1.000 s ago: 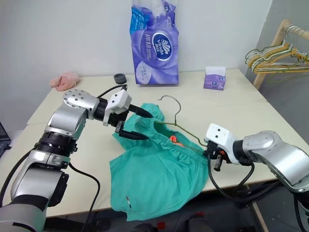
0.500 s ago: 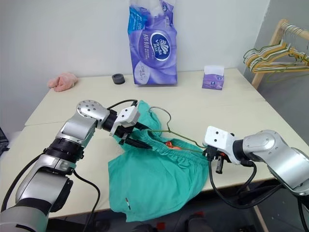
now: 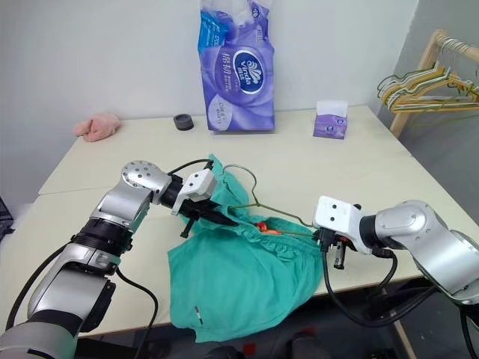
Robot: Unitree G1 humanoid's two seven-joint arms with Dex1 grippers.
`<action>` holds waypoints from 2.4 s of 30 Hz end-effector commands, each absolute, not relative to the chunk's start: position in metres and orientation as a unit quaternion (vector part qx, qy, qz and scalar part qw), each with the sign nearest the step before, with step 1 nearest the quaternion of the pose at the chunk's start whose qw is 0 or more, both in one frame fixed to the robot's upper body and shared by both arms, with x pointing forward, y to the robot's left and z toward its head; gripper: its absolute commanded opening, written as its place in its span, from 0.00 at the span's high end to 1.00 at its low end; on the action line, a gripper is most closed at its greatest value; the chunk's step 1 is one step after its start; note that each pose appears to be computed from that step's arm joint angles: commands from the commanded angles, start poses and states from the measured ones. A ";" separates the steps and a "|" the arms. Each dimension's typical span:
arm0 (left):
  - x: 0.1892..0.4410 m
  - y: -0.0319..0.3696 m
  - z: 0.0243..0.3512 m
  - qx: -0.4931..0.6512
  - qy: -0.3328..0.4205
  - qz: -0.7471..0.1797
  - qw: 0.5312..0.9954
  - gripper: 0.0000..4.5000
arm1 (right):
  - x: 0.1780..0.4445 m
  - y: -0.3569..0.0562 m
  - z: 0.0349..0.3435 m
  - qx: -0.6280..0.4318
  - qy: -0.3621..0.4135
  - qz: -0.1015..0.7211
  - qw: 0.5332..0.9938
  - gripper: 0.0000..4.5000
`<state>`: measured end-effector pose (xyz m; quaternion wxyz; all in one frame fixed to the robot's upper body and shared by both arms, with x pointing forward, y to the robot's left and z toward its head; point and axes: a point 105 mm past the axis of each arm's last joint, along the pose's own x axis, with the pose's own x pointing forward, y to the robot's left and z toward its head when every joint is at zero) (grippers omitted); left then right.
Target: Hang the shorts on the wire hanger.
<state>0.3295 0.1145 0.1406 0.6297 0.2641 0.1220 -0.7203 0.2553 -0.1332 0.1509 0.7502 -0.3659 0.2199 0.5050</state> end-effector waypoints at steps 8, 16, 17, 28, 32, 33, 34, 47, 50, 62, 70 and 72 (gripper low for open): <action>0.334 0.116 0.141 0.284 0.101 -0.707 0.640 1.00 | 0.262 -0.217 0.171 -0.397 0.237 0.385 0.799 0.41; 0.338 0.118 0.145 0.277 0.090 -0.695 0.658 1.00 | 0.228 -0.211 0.122 -0.148 0.228 0.332 0.903 0.27; 0.340 0.118 0.148 0.272 0.086 -0.691 0.664 1.00 | 0.225 -0.202 0.115 -0.115 0.221 0.326 0.912 0.27; 0.341 0.120 0.155 0.268 0.084 -0.681 0.676 1.00 | 0.237 -0.156 0.087 0.022 0.216 0.302 0.928 0.27; 0.340 0.121 0.156 0.268 0.084 -0.679 0.679 1.00 | 0.237 -0.144 0.078 0.044 0.241 0.324 0.914 0.27; 0.340 0.121 0.156 0.268 0.084 -0.678 0.679 1.00 | 0.238 -0.141 0.077 0.048 0.243 0.330 0.911 0.27; 0.340 0.121 0.157 0.269 0.084 -0.677 0.680 1.00 | 0.239 -0.139 0.077 0.055 0.245 0.331 0.910 0.27; 0.337 0.127 0.159 0.269 0.089 -0.669 0.687 1.00 | 0.245 -0.141 0.070 0.003 0.267 0.323 0.908 0.93; 0.332 0.135 0.159 0.268 0.104 -0.672 0.683 1.00 | 0.245 -0.156 0.073 -0.027 0.263 0.304 0.915 0.99; 0.321 0.156 0.147 0.297 0.161 -0.680 0.651 1.00 | 0.241 -0.179 0.092 -0.052 0.254 0.297 0.919 0.99; 0.323 0.162 0.136 0.330 0.177 -0.674 0.637 1.00 | 0.234 -0.172 0.097 -0.080 0.257 0.324 0.907 0.99; 0.325 0.165 0.132 0.346 0.180 -0.666 0.635 1.00 | 0.231 -0.172 0.097 -0.092 0.261 0.332 0.902 0.99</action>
